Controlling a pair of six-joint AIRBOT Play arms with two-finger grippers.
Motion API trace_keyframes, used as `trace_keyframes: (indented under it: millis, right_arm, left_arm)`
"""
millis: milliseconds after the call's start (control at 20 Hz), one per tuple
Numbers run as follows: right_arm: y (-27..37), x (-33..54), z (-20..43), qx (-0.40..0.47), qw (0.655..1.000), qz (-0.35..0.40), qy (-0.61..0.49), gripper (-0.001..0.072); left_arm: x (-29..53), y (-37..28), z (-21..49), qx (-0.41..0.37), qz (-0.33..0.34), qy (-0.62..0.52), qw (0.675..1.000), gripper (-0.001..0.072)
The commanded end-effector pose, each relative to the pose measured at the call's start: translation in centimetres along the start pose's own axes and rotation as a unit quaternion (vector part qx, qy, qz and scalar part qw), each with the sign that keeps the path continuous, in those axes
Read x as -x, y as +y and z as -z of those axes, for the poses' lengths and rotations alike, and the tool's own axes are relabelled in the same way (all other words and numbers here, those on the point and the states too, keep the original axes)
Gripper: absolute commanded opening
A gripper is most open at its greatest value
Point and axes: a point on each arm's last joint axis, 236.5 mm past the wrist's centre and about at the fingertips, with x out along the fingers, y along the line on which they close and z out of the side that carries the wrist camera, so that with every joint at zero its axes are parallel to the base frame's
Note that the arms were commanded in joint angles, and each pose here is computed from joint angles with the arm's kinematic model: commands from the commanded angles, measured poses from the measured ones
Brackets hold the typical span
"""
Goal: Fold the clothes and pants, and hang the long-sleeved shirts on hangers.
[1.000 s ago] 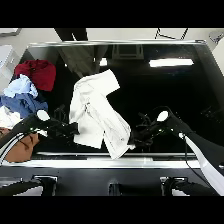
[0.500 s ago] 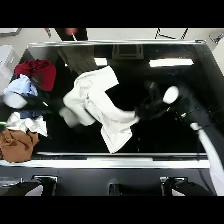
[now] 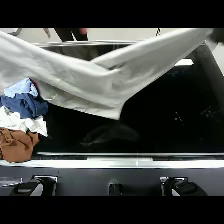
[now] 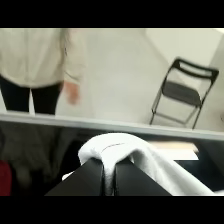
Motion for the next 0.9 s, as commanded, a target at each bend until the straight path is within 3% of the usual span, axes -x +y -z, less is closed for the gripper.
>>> trace_keyframes:
  millis: [0,200,450,600,750,800,850]
  right_arm:
    - [-1.9,4.3,-2.6,-0.007,0.999,0.020,-0.048,0.0044]
    - [-1.8,0.3,6.0,0.005,0.992,0.040,0.121,0.0044]
    - [-0.2,-9.7,21.9,0.067,0.937,0.051,0.339,0.0045]
    - [1.9,-15.2,33.2,0.074,0.899,0.034,0.431,0.0045]
    - [6.0,-17.0,41.9,-0.007,0.852,0.003,0.524,0.0050]
    - [7.7,-17.1,43.5,-0.039,0.839,-0.014,0.543,0.0152]
    - [9.5,-17.0,44.3,-0.073,0.828,-0.035,0.555,0.0440]
  left_arm:
    - [3.0,0.3,-1.6,-0.027,-0.021,-0.021,0.999,0.0026]
    - [0.2,2.6,4.6,-0.021,-0.043,0.064,0.997,0.0026]
    - [-6.5,6.6,14.0,0.003,-0.068,0.138,0.988,0.0027]
    - [-8.9,8.4,25.7,0.042,-0.074,0.264,0.961,0.0027]
    - [-8.0,8.7,35.7,0.106,-0.075,0.373,0.919,0.0027]
    - [-7.5,8.7,37.6,0.116,-0.077,0.396,0.908,0.0027]
    - [-7.0,8.7,38.8,0.119,-0.079,0.413,0.899,0.0027]
